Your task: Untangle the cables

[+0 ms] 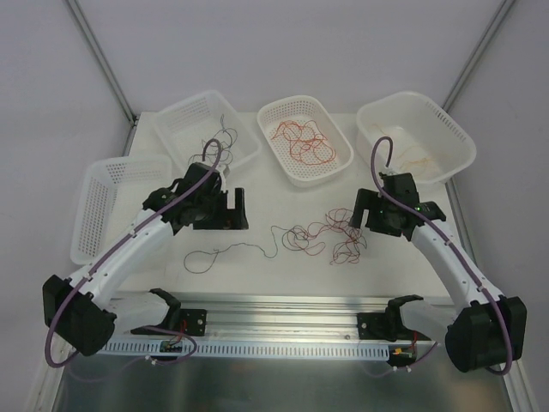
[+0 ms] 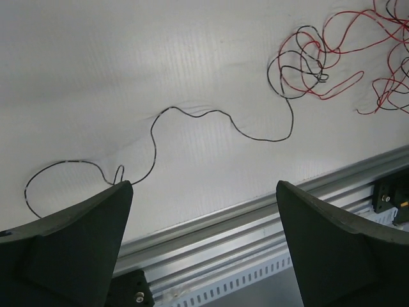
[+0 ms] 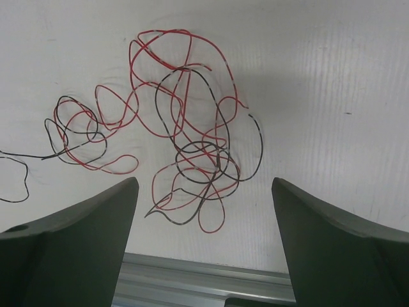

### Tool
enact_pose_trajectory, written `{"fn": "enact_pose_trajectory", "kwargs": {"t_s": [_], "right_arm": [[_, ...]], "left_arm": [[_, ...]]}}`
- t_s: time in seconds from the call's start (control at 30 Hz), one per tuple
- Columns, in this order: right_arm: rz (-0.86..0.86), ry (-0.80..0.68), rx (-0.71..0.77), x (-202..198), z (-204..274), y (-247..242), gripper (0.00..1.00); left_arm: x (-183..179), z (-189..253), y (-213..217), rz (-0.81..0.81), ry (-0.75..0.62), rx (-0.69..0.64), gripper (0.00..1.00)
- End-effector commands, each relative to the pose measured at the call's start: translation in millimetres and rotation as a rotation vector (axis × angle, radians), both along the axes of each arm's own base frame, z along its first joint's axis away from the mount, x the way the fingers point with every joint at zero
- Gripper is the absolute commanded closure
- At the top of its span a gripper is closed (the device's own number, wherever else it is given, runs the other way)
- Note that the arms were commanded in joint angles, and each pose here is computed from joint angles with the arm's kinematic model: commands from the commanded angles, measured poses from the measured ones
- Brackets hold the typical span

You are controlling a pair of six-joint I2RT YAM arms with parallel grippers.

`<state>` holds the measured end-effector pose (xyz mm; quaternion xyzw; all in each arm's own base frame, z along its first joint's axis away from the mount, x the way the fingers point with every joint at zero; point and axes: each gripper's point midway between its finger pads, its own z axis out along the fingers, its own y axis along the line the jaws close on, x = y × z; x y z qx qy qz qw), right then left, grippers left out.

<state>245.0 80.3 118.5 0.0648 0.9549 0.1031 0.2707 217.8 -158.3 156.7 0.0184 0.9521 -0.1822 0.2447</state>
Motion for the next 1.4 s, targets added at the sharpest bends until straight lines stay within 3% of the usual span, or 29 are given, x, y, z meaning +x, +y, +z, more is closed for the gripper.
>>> {"fn": "enact_pose_trajectory", "kwargs": {"t_s": [0.0, 0.13, 0.27, 0.57, 0.67, 0.77, 0.8, 0.83, 0.9, 1.2, 1.3, 1.37], "right_arm": [[0.021, -0.05, 0.059, 17, 13, 19, 0.1], [0.025, -0.039, 0.067, 21, 7, 30, 0.06], [0.021, -0.009, 0.061, 26, -6, 40, 0.01], [0.023, 0.012, 0.02, 40, -24, 58, 0.0], [0.027, 0.02, 0.001, 44, -28, 65, 0.0], [0.025, 0.019, -0.025, 48, -33, 70, 0.01], [0.024, 0.017, -0.035, 50, -34, 72, 0.0], [0.018, 0.033, -0.05, 51, -41, 71, 0.0], [0.002, 0.039, -0.08, 52, -47, 69, 0.0], [-0.021, 0.114, -0.182, 60, -84, 67, 0.1], [-0.025, 0.142, -0.21, 60, -95, 64, 0.16], [-0.025, 0.152, -0.234, 59, -98, 61, 0.26]], "left_arm": [[21, 18, -36, -0.06, -0.055, -0.047, 0.04], [32, 11, -79, -0.139, -0.036, -0.037, 0.05], [41, -24, -111, -0.191, 0.056, 0.005, 0.08], [45, -78, -133, -0.196, 0.158, 0.08, 0.23], [41, -86, -140, -0.208, 0.173, 0.087, 0.35], [39, -90, -140, -0.211, 0.174, 0.092, 0.6], [36, -91, -140, -0.213, 0.178, 0.095, 0.77], [35, -90, -139, -0.213, 0.175, 0.093, 0.87], [30, -91, -133, -0.208, 0.178, 0.1, 0.99], [15, -62, -109, -0.176, 0.1, 0.076, 1.0], [13, -46, -103, -0.164, 0.053, 0.053, 1.0], [12, -36, -98, -0.162, 0.022, 0.049, 1.0]]}}
